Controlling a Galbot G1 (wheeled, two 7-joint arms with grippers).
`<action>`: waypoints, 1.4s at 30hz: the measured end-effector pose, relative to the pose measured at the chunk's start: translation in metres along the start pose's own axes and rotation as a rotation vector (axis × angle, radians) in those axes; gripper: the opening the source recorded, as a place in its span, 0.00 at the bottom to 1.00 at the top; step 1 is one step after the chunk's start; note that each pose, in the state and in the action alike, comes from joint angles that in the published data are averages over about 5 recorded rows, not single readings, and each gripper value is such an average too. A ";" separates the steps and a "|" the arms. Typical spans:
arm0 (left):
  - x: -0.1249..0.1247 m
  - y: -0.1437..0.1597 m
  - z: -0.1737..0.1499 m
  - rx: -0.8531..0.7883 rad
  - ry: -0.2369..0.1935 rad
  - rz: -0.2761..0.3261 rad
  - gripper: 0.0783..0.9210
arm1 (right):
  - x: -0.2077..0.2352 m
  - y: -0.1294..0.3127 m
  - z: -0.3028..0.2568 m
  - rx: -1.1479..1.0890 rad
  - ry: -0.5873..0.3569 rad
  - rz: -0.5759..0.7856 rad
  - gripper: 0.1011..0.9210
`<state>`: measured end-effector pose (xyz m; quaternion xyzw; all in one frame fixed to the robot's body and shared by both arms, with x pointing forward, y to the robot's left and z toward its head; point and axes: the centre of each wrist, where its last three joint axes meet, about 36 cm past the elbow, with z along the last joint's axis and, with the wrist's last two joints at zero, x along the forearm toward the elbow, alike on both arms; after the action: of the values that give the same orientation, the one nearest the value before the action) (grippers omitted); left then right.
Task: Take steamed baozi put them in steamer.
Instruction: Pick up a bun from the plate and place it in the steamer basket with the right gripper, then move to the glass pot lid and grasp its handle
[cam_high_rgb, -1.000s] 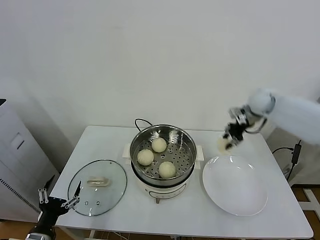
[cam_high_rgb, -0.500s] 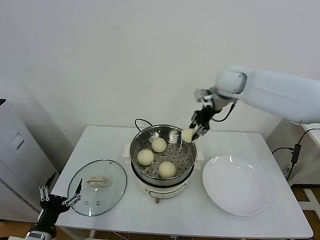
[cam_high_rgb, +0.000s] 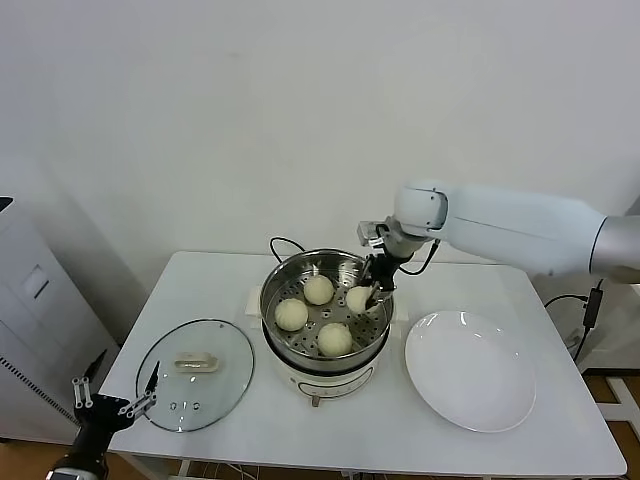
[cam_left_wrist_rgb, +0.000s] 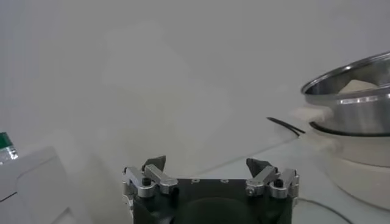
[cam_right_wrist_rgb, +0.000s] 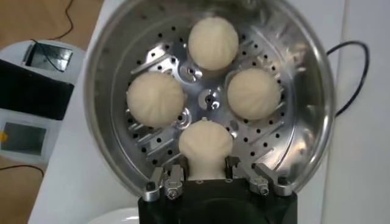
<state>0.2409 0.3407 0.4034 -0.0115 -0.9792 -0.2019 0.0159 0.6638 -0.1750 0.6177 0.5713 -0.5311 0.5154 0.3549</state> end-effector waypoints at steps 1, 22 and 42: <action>0.000 0.000 -0.001 0.000 -0.001 0.000 0.88 | -0.003 0.000 0.000 -0.001 0.001 0.001 0.34; -0.001 -0.002 -0.001 0.010 0.000 0.001 0.88 | -0.014 -0.008 -0.001 -0.031 0.007 0.034 0.82; -0.016 -0.004 -0.014 0.001 -0.030 0.002 0.88 | 0.011 -0.009 0.049 -0.422 -0.607 0.585 0.88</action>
<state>0.2572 0.3312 0.4143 -0.0153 -0.9794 -0.2015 0.0016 0.6819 -0.2229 0.6187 0.4377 -0.8429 0.2840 0.1317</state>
